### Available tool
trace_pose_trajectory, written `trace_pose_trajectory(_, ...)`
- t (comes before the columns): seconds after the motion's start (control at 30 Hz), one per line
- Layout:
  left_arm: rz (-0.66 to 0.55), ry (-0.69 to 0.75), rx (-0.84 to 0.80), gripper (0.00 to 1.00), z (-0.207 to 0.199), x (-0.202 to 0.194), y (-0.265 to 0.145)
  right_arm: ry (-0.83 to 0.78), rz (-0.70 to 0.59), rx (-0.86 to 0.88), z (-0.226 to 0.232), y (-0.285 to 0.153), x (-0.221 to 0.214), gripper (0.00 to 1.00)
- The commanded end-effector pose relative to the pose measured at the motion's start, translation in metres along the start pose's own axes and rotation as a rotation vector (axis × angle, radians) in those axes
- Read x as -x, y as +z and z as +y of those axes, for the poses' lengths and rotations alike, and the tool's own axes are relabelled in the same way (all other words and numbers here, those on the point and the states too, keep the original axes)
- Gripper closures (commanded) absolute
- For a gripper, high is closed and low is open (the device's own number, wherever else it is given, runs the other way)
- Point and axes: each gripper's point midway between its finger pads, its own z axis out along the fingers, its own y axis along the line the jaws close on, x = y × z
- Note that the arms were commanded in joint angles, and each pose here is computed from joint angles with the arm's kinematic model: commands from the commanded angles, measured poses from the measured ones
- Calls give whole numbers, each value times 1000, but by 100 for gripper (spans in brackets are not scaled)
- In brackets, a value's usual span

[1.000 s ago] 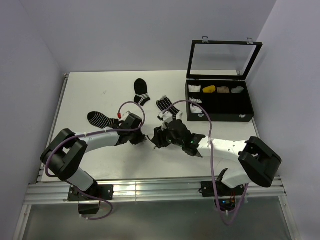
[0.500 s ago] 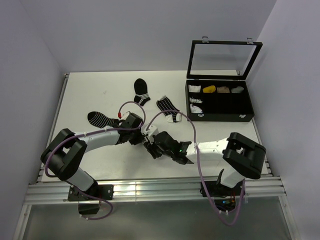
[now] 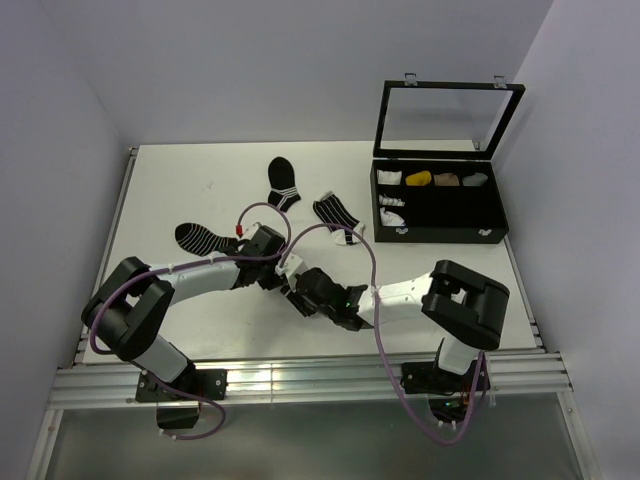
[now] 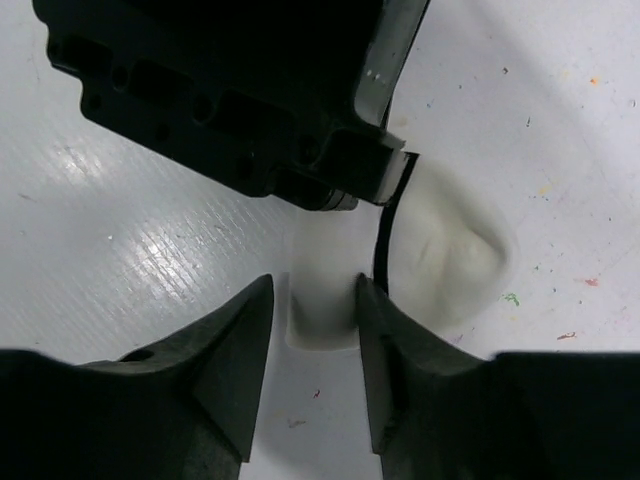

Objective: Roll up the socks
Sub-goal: Roll the sock at the center of the board.

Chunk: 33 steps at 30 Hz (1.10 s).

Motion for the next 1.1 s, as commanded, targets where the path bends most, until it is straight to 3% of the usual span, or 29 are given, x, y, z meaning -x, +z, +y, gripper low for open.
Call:
trace_pose_trajectory(0.0, 20, 23, 9, 97, 0, -4, 0, -9, -47, -20, 2, 6, 17, 57)
trace_pose_trajectory(0.13, 6, 1, -6, 88, -2, -2, -4, 8, -27, -7, 4, 5, 12, 86)
trace_pose_trajectory(0.23, -10, -13, -16, 81, -2, 0, -8, 43, -10, 20, 7, 5, 9, 100)
trace_pose_trajectory(0.43, -71, -76, -28, 46, 6, 8, -18, 248, 42, 180, 4, 4, 6, 100)
trace_pose_trajectory(0.6, -130, -150, -100, 29, 5, 16, -32, 476, 93, 309, -8, 3, -3, 100)
trace_pose_trajectory(0.87, -201, -194, -250, 29, 5, 21, -46, 779, 142, 594, -6, -5, -4, 100)
trace_pose_trajectory(1.07, -184, -160, -266, 30, -3, 17, -38, 975, 130, 674, -14, -8, -8, 100)
